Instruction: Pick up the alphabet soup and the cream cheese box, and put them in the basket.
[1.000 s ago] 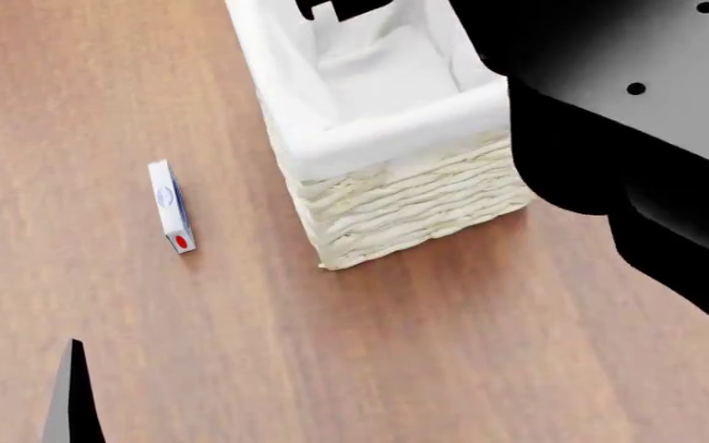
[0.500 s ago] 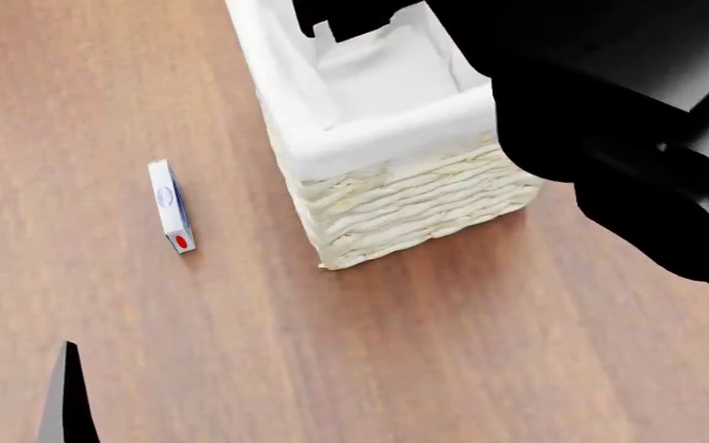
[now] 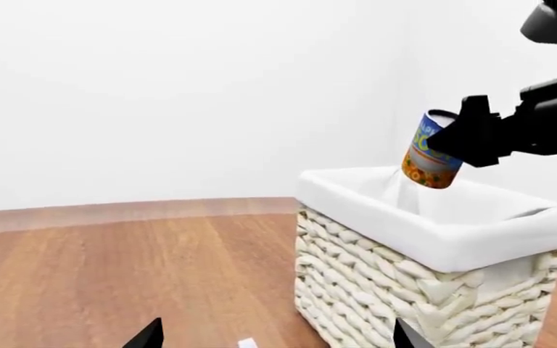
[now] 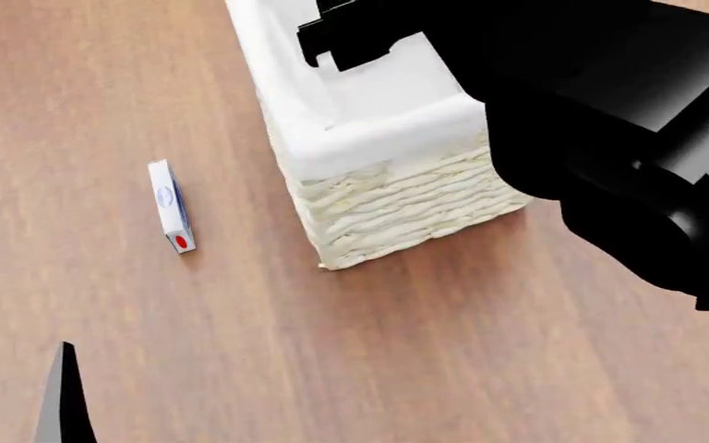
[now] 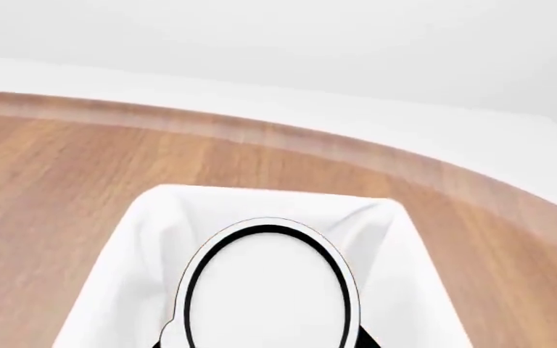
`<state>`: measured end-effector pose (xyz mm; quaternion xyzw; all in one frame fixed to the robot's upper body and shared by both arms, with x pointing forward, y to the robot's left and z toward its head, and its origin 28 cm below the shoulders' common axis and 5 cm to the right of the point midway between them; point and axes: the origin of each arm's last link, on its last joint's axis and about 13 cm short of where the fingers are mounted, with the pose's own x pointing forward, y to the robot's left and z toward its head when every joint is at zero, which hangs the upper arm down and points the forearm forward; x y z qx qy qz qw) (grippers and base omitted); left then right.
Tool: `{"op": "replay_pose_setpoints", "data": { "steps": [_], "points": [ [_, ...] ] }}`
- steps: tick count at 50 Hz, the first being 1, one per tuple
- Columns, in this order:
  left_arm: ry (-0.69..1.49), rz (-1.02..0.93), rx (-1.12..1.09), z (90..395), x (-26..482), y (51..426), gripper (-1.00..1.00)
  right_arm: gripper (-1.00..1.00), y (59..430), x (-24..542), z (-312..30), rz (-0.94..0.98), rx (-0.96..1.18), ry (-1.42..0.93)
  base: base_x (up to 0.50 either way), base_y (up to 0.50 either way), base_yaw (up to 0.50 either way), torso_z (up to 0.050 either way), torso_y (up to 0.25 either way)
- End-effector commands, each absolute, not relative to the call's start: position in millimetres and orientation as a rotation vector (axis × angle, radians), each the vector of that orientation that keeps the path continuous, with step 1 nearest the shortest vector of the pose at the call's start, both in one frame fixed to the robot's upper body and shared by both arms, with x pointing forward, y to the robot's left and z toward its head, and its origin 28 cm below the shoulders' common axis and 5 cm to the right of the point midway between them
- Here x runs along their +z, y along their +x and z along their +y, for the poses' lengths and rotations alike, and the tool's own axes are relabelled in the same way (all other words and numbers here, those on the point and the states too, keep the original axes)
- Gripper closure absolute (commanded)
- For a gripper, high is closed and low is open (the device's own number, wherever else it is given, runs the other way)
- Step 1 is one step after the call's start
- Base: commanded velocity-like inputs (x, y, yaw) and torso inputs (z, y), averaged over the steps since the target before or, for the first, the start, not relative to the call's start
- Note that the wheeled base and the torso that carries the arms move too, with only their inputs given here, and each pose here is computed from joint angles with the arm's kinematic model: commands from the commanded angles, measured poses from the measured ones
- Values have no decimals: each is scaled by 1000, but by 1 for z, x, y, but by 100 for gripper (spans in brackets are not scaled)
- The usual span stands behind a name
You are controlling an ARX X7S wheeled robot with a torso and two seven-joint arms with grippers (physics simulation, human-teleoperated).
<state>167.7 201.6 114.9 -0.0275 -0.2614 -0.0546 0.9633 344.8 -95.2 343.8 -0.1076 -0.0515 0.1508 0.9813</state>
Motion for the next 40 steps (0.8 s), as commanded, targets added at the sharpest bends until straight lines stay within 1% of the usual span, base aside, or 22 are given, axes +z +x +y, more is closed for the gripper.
{"op": "replay_pose_setpoints", "data": {
  "steps": [1,29,30,36,40],
  "points": [
    [-53,-529,-107,202,115,167,-100,100,346,348,-94,-145,308,-251,0,0,0,0,0],
    [-48,-534,-103,202,117,165,-100,100,346,340,-93,-132,309,-261,0,0,0,0,1],
    [-48,-536,-104,202,117,165,-100,-100,346,340,-94,-130,308,-260,0,0,0,0,0],
    [-48,-538,-106,202,118,164,-100,-100,346,346,-95,-131,302,-262,0,0,0,0,0],
    [-49,-537,-107,202,118,164,-100,-100,345,341,-95,-133,303,-265,0,0,0,0,0]
  ]
}}
